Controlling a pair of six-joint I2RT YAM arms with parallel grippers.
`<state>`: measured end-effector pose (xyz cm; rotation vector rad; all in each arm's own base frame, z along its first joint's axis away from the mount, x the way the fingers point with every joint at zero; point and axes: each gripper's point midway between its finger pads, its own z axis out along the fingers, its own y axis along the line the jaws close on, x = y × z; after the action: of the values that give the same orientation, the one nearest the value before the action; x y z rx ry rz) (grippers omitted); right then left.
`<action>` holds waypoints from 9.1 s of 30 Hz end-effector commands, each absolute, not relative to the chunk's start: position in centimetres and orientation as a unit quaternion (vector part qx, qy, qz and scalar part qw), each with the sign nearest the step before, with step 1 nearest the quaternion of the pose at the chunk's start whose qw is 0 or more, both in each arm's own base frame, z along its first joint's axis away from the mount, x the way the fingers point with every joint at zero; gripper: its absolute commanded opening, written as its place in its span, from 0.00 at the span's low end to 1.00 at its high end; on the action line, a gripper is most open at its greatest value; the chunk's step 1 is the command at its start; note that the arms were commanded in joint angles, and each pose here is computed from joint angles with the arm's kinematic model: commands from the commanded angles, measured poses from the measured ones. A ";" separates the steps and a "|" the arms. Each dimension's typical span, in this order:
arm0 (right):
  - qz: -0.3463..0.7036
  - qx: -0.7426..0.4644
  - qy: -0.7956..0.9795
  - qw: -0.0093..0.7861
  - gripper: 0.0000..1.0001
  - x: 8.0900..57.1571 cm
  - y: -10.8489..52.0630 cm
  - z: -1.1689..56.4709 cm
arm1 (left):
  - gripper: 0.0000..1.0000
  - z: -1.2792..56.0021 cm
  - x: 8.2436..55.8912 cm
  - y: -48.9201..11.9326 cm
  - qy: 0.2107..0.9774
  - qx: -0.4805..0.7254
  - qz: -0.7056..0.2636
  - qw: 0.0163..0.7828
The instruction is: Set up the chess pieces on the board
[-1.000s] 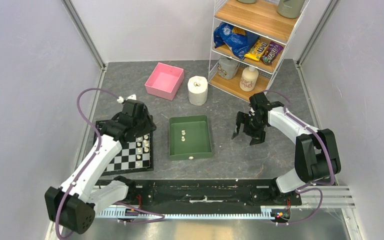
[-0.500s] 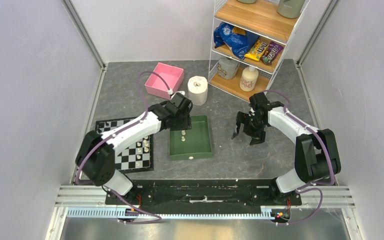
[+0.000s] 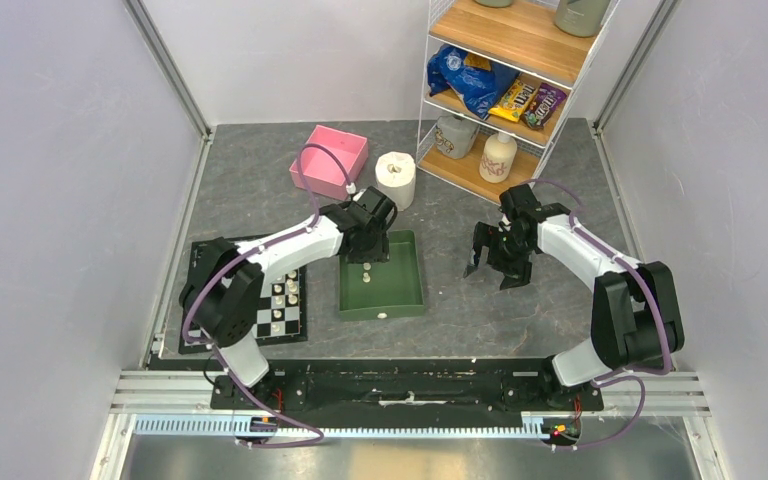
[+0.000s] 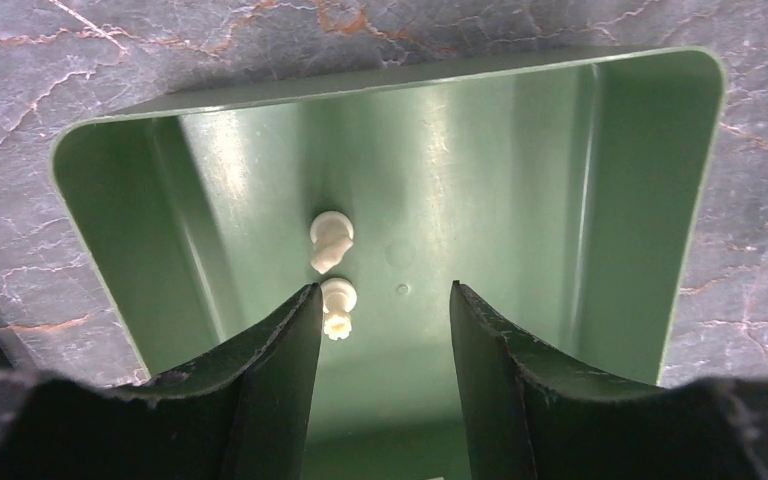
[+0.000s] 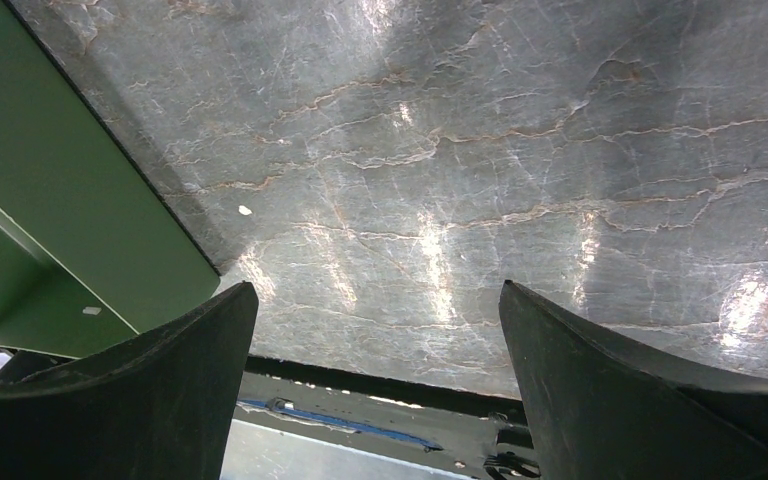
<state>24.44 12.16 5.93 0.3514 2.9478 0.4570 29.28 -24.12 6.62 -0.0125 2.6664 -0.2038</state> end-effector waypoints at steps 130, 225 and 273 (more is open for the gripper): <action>0.157 0.109 0.979 0.065 0.99 24.6 12.3 5.6 | 0.02 4.8 18.3 -5.1 0.935 -0.263 0.039 0.234; 0.149 0.104 0.982 0.058 0.99 24.3 12.0 5.3 | 0.53 6.2 28.3 -23.9 0.968 -0.003 -0.026 0.248; 0.152 0.103 0.981 0.057 0.99 24.5 12.1 5.5 | 0.19 3.5 27.5 -22.3 0.977 -0.014 -0.021 0.214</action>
<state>24.06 12.06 5.15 0.3318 2.9825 0.4469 27.23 -22.24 3.37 -0.0528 2.7256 -0.0402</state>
